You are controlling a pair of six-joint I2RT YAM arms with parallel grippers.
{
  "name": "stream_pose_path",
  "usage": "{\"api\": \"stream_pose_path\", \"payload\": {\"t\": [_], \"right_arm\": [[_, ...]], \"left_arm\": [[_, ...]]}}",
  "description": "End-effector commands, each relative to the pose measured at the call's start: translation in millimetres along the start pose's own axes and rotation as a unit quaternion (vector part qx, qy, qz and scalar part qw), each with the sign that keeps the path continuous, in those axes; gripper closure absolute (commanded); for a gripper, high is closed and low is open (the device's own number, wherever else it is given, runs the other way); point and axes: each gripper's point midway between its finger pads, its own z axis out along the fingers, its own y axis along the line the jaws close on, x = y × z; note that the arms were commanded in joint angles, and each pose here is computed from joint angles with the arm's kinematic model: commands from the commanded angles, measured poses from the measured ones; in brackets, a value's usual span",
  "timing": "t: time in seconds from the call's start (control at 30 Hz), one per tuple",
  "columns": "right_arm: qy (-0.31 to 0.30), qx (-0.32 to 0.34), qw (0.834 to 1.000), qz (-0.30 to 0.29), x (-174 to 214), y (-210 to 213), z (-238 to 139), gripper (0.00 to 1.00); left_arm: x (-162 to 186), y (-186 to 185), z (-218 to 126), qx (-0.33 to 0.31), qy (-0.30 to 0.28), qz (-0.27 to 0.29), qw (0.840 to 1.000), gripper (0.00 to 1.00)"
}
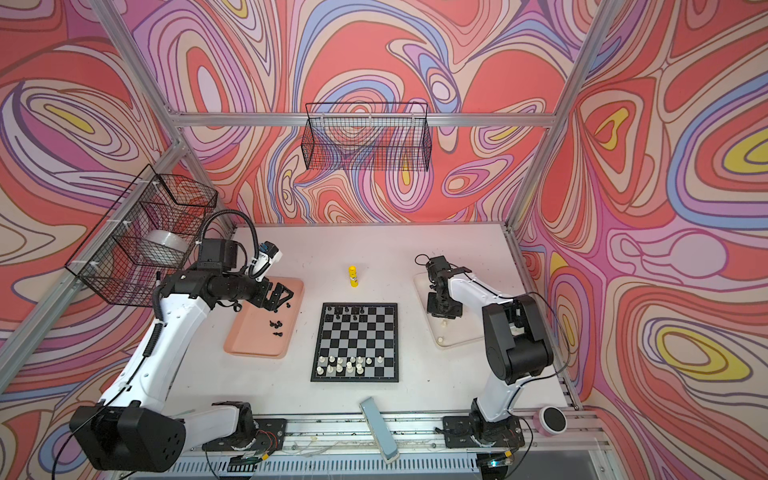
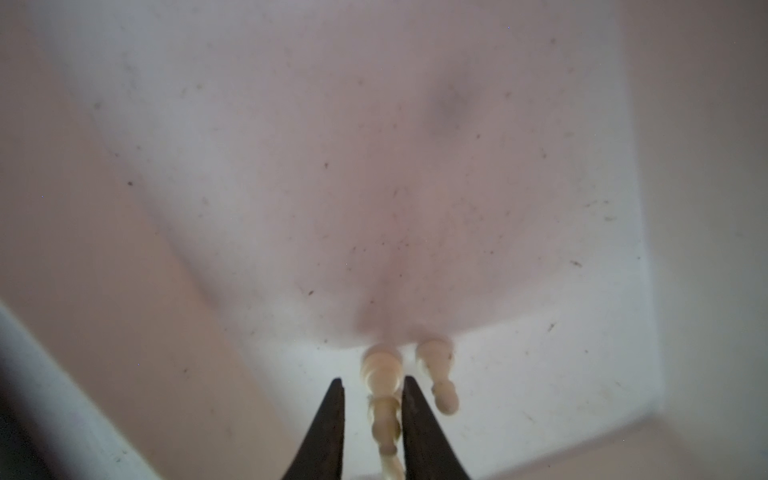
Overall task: Set up the chess pieces on the board
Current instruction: 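Lower the right gripper into the white tray and grasp a cream pawn, then carry the cream pawn with the right gripper over the chessboard's near edge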
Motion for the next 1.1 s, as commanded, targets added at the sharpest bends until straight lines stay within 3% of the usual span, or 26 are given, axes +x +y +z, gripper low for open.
{"api": "stream_pose_path", "payload": {"t": [0.0, 0.33, 1.07], "right_arm": [[-0.003, 0.011, 1.0, -0.003, 0, -4, 2, 0.8], [-0.008, 0.01, 1.0, -0.003, 0, -5, 0, 0.91], [-0.016, 0.0, 1.0, -0.024, -11, 1, -14, 0.91]], "left_arm": [[4, -4, 2, 0.013, 0.012, 0.004, 1.0, 0.07], [4, -2, 1, 0.005, 0.012, 0.006, 1.0, 0.07], [3, -2, -2, -0.001, 0.009, 0.009, 1.0, 0.07]]}}
